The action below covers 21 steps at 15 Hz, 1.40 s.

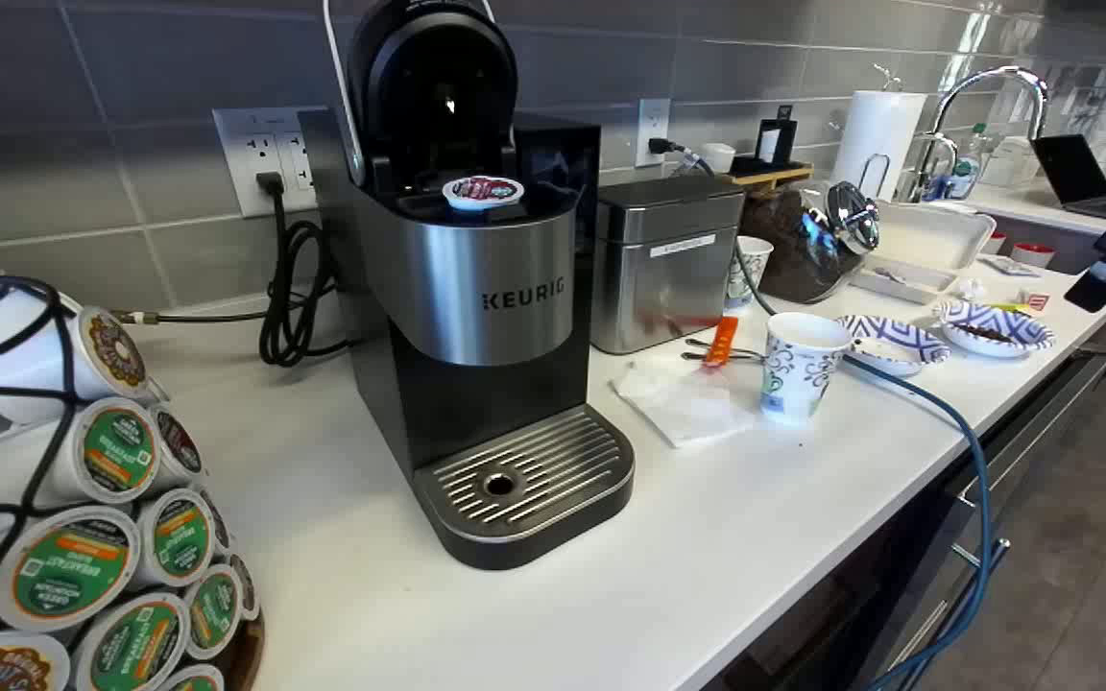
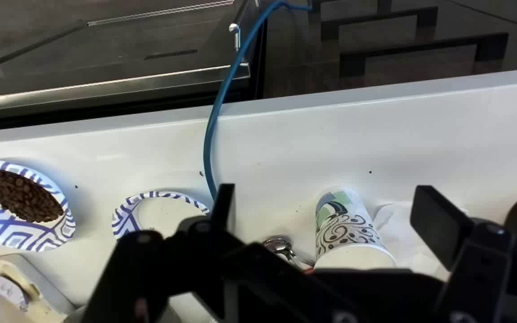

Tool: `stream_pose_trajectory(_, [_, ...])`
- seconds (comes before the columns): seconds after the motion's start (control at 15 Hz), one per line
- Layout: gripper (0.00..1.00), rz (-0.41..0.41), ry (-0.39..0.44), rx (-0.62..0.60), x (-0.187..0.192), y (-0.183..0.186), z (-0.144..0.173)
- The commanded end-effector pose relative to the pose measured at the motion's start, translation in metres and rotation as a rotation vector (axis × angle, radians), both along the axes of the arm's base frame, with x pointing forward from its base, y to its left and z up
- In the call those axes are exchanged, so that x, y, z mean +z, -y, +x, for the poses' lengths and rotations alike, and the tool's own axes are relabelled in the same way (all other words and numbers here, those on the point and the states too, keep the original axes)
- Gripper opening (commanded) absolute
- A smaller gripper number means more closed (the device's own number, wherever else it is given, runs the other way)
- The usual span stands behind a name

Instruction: Remove the object from the rice cooker and put it on the table

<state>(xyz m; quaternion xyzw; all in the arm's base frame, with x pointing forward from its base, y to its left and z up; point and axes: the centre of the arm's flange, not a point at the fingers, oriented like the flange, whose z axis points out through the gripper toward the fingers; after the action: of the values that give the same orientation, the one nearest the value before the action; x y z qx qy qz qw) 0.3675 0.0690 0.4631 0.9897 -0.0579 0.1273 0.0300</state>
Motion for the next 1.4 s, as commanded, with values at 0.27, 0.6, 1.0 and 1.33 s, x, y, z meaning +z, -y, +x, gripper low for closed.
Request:
stream_pose_trajectory(0.27, [1.00,0.000,0.000,0.000,0.000,0.000,0.000])
stream_pose_trajectory(0.6, [1.00,0.000,0.000,0.000,0.000,0.000,0.000])
stream_pose_trajectory(1.0, [1.00,0.001,0.203,0.061,0.075,-0.124,0.015])
stream_pose_trajectory(1.33, [1.00,0.001,0.363,0.143,0.171,-0.229,0.028])
